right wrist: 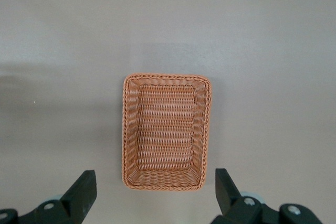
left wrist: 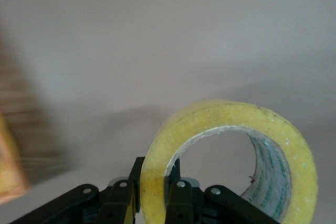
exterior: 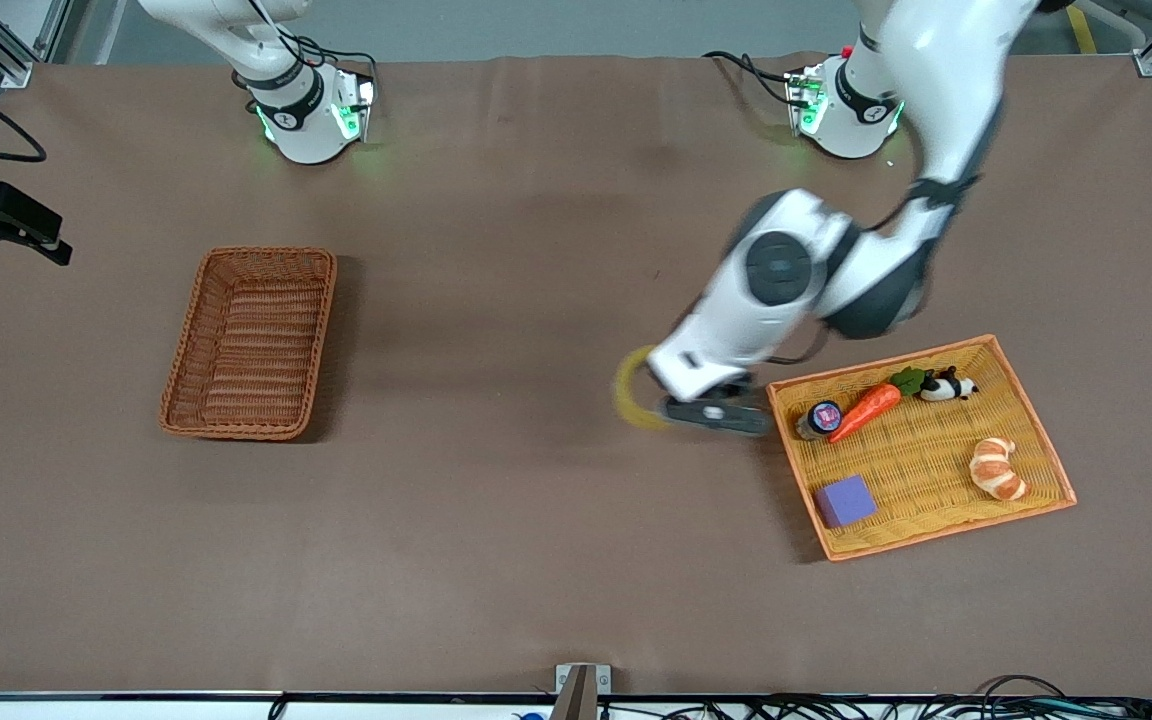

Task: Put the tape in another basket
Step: 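Lift the tape roll with the left gripper and carry it toward the basket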

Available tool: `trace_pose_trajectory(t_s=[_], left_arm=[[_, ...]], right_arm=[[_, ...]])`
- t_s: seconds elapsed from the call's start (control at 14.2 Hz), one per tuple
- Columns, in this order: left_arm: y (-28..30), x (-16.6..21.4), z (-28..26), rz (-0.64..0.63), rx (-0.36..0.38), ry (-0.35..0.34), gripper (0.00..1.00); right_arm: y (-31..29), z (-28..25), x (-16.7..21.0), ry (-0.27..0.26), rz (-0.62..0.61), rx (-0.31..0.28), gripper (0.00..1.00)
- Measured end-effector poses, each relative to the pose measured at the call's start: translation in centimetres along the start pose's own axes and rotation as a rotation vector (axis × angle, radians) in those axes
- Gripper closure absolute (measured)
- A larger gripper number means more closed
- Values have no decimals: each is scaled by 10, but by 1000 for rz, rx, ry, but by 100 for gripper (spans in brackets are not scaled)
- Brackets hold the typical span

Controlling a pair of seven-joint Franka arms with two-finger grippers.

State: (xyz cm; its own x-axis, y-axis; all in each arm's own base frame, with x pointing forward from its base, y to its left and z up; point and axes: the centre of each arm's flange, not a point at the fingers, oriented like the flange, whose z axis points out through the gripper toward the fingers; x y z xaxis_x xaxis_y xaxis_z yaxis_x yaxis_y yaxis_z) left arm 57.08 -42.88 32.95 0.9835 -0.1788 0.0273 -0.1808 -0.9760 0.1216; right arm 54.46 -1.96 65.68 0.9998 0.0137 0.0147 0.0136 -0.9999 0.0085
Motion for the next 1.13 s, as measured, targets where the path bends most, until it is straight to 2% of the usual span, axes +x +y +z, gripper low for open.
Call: trace_pose_trajectory(t_s=[0.21,0.42,0.71,0.85,1.13], left_arm=[[80,-20,61,23,6,-26,78],[134,-36,95,80,-1,-22,78],[171,-51,132,123,-45,11,78],[175,-59,150,134,-34,8,75],[179,-60,138,118,-12,-7,38]], right_arm=[[-1,0,0,0,-1,0,0],[-2,0,1,4,-5,0,0],[-4,8,1,-15,-7,0,0],[-7,26,6,-37,-13,1,0],[-22,70,28,-36,-40,-1,0]])
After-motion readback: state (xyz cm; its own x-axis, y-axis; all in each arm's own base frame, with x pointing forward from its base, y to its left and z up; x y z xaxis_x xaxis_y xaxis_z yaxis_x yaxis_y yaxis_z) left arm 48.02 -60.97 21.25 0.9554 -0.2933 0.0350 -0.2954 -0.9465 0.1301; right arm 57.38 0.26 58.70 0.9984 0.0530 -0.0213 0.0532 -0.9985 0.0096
